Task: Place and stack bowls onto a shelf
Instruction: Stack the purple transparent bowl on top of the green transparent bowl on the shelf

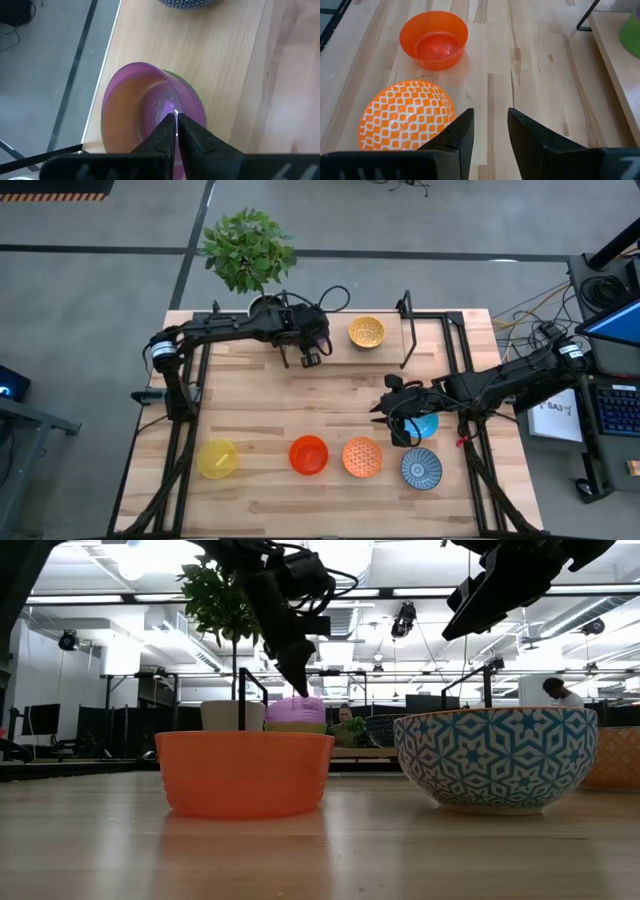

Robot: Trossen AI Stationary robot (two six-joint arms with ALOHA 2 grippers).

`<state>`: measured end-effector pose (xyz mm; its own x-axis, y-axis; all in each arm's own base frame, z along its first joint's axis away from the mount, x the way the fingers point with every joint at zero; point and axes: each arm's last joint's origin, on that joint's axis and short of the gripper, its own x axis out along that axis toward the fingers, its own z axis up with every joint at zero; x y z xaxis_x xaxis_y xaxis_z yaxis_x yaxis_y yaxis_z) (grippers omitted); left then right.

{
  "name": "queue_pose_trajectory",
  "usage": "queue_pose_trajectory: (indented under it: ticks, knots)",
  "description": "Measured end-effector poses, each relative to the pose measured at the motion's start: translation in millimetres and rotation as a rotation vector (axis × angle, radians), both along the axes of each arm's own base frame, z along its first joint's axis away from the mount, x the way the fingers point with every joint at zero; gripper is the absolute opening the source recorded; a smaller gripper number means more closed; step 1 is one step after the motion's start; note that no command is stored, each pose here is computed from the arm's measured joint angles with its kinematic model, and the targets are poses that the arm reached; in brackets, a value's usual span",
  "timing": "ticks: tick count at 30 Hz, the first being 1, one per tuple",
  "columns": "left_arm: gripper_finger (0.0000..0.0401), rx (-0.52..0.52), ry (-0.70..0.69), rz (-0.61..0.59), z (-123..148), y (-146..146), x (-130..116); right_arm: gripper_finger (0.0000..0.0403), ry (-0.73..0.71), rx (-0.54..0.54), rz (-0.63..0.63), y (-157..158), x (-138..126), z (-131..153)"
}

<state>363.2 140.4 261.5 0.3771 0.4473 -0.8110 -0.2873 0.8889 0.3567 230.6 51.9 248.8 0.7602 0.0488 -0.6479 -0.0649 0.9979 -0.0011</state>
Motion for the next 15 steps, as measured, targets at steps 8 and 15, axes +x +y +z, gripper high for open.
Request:
queue_pose_trajectory:
  ticks: [8,15]
  knots:
    - [0.0000,-0.044,-0.074,-0.010,3,-11,7,0.0109,0.000,-0.007,0.006,0,0,0]
    - [0.0000,-0.061,-0.067,0.002,-3,-14,7,0.0109,-0.004,-0.006,0.005,0,0,0]
